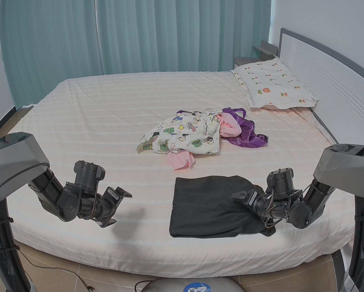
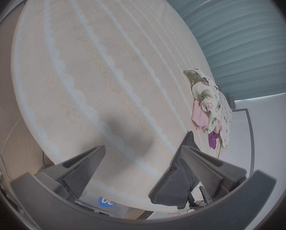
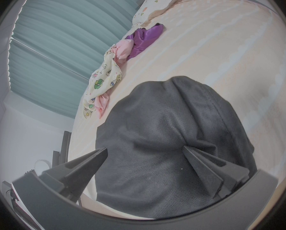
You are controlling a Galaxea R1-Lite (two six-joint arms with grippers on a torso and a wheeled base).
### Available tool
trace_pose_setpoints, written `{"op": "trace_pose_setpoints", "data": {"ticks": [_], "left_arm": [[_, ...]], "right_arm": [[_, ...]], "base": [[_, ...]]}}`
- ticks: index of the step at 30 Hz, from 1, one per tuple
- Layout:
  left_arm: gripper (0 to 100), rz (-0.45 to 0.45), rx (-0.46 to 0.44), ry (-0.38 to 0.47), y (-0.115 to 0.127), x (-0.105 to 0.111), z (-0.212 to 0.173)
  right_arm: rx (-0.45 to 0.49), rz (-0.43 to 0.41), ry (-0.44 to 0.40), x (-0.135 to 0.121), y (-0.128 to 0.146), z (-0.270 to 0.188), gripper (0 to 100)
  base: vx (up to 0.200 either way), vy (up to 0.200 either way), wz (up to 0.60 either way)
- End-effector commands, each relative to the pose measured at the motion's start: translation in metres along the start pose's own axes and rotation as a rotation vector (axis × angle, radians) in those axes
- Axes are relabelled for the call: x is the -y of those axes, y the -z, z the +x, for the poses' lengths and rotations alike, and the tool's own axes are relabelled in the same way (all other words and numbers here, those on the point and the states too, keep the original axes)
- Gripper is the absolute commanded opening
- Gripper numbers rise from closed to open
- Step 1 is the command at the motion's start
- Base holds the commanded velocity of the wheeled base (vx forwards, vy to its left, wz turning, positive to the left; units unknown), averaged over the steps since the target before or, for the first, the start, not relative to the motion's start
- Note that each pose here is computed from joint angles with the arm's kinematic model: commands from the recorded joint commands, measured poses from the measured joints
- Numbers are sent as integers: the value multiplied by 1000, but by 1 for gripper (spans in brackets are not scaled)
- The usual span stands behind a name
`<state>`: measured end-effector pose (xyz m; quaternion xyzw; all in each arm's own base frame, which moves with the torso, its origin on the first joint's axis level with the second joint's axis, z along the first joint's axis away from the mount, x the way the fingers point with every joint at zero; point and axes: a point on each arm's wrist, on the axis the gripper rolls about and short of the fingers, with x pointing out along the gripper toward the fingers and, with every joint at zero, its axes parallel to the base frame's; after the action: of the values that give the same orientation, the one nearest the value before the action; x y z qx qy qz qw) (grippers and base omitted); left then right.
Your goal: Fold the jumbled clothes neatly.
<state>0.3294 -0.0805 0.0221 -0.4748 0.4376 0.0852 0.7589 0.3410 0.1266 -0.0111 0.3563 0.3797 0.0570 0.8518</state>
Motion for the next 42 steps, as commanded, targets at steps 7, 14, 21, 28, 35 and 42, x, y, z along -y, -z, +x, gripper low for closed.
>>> {"op": "trace_pose_setpoints", "data": {"ticks": [7, 14, 21, 28, 35, 42], "left_arm": [[100, -5, -1, 1, 0, 0, 0], [100, 2, 24, 33, 1, 2, -12], [100, 115, 234, 292, 12, 30, -98], [100, 293, 473, 451, 18, 44, -174], [100, 414, 712, 456, 36, 22, -234], [100, 497, 962, 441, 50, -11, -290]], "right_arm": [[99, -17, -111, -34, -21, -67, 100], [216, -20, -144, -40, -27, -129, 100], [358, -132, -215, -43, -20, -205, 100], [493, -293, -243, -31, -4, -261, 100], [612, -369, -309, -16, 19, -314, 100], [622, -381, -316, 8, 49, -356, 100]], "base": [[0, 0, 0], [0, 0, 0], [0, 0, 0], [0, 0, 0], [0, 0, 0], [0, 0, 0]]}}
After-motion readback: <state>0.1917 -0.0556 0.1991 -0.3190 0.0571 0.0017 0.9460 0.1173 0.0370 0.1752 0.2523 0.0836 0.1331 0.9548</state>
